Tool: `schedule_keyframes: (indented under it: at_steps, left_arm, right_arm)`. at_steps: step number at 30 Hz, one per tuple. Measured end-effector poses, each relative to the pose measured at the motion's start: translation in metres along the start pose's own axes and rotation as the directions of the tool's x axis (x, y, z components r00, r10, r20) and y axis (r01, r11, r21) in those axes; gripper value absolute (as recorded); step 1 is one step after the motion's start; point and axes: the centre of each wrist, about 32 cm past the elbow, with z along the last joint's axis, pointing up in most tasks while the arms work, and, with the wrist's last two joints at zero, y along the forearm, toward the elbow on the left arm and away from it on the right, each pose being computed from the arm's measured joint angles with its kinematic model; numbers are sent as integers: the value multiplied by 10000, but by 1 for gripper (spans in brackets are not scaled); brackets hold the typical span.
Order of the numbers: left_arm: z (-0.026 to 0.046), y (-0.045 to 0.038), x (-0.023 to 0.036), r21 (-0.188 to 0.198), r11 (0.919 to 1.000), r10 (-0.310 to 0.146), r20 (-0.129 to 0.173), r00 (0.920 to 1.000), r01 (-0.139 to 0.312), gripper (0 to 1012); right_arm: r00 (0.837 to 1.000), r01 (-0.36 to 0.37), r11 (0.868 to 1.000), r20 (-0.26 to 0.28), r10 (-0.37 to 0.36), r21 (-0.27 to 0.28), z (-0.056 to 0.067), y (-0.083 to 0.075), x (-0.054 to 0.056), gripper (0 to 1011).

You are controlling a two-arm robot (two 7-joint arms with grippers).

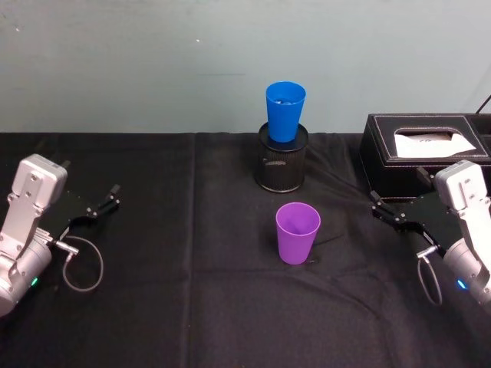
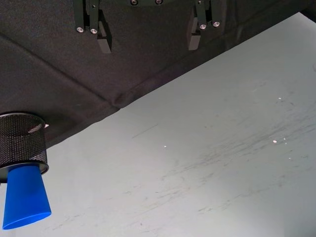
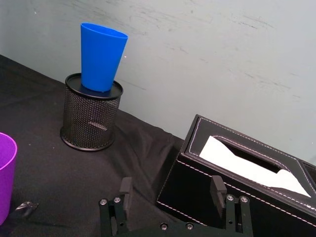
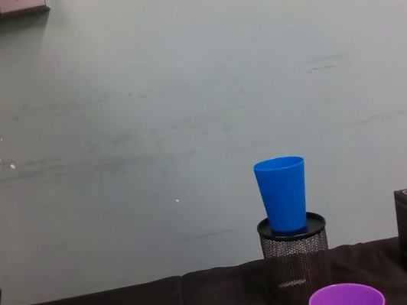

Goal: Pick up one cup with a gripper and tap it against the other cup.

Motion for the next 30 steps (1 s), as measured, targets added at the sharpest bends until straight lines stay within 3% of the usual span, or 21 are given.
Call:
schedule_keyframes:
  at_steps: [30]
  left_arm:
    - [0,0,0,0,10000,1,0,10000,-1,1000]
  right_arm:
    - [10000,-1,10000,-1,1,1,0,0,0,1003]
